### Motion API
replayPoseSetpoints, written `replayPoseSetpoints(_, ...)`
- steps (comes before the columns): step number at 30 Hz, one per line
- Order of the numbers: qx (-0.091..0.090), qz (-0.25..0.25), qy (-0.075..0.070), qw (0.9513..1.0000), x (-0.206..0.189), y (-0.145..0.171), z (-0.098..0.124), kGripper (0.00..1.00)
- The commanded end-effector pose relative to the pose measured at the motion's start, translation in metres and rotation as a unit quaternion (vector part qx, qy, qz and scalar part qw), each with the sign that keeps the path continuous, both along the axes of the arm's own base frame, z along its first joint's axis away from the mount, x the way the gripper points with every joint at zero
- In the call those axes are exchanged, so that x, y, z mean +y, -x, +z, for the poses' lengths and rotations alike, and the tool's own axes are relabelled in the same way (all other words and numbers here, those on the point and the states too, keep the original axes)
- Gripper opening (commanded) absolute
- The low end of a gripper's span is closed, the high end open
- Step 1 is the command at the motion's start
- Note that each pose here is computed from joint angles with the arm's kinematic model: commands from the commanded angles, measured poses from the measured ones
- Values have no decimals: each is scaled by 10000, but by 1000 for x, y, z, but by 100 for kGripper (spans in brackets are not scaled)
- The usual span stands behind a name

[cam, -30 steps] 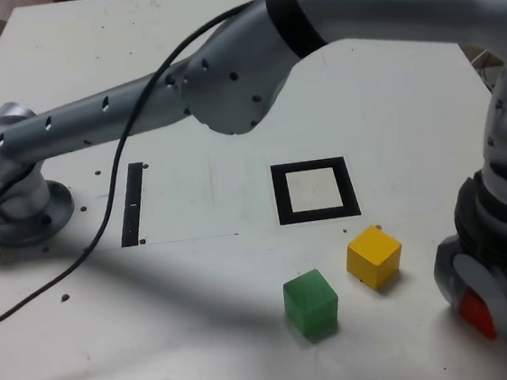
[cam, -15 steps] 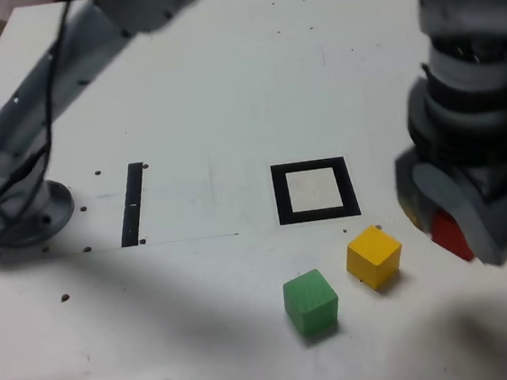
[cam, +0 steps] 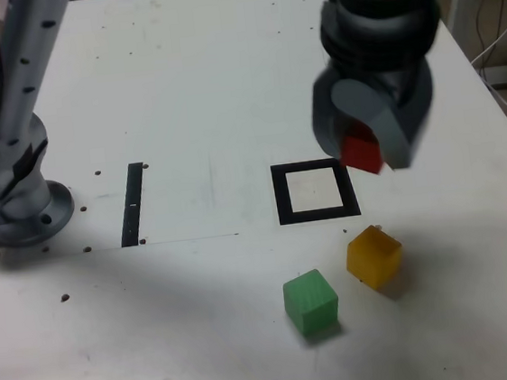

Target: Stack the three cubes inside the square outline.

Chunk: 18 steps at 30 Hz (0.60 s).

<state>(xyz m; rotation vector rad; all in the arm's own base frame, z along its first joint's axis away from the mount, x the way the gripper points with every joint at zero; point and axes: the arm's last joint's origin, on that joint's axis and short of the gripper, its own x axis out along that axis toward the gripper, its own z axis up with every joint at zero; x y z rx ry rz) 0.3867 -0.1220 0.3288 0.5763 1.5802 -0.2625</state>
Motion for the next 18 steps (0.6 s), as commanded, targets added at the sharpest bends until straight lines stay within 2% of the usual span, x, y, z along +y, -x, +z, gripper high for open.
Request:
replayPoseSetpoints(1,19,177,51,9998,10,5,3,38)
replayPoseSetpoints(8,108,870,351,9955,42,15,-12,38)
replayPoseSetpoints(18,167,1788,686,9813,77,29,-44,38)
